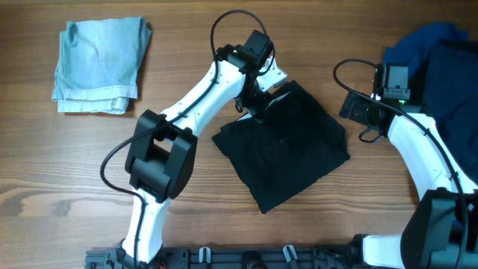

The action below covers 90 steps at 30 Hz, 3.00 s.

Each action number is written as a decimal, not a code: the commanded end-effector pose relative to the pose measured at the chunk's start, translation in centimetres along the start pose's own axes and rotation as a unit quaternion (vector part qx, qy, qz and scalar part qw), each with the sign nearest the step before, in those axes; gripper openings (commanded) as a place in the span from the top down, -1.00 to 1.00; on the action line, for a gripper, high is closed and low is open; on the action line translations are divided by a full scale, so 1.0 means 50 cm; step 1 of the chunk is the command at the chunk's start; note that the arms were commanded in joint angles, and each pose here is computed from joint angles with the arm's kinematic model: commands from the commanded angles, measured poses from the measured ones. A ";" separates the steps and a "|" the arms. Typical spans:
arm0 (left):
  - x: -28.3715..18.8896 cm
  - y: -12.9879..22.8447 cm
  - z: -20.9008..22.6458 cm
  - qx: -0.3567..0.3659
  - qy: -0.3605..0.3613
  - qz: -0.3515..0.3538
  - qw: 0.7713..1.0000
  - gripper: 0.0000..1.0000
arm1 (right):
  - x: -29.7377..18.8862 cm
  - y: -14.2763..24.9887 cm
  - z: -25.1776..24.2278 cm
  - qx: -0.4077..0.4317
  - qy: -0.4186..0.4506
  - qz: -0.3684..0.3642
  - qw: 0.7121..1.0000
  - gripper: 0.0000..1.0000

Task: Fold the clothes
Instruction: 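Grasp the folded black trousers' top edge with the left gripper, then lift the trousers with the left gripper and carry them onto the denim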

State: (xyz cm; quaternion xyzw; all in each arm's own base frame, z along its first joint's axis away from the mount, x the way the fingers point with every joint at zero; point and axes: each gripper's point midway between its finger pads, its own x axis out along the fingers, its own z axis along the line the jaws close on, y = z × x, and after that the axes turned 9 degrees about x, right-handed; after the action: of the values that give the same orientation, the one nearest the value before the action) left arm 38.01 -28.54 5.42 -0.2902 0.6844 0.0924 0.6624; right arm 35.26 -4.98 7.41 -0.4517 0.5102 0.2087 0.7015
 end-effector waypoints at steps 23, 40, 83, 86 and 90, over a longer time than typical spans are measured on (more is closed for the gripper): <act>0.133 0.029 -0.063 0.013 0.081 0.042 0.996 -1.00 | -0.009 -0.013 -0.001 0.002 0.003 -0.013 1.000 -1.00; 0.165 0.051 -0.079 0.018 0.081 0.072 0.994 -0.29 | -0.009 -0.013 -0.001 0.002 0.003 -0.013 1.000 -0.99; -0.123 -0.043 0.101 -0.123 -0.200 -0.048 0.971 0.92 | -0.009 -0.013 -0.001 0.002 0.003 -0.013 1.000 -0.99; -0.144 -0.024 0.149 -0.139 -0.244 -0.042 0.959 0.92 | -0.009 -0.013 -0.001 0.002 0.003 -0.013 1.000 -0.99; -0.164 -0.004 0.203 -0.162 -0.273 -0.044 0.947 0.92 | -0.009 -0.013 -0.001 0.002 0.003 -0.013 1.000 -0.99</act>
State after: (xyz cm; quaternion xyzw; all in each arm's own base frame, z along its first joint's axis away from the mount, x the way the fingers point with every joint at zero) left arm 44.03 -24.79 10.43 -0.3708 0.4988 0.2144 0.7535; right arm 35.28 -4.98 7.42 -0.4518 0.5099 0.2085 0.7017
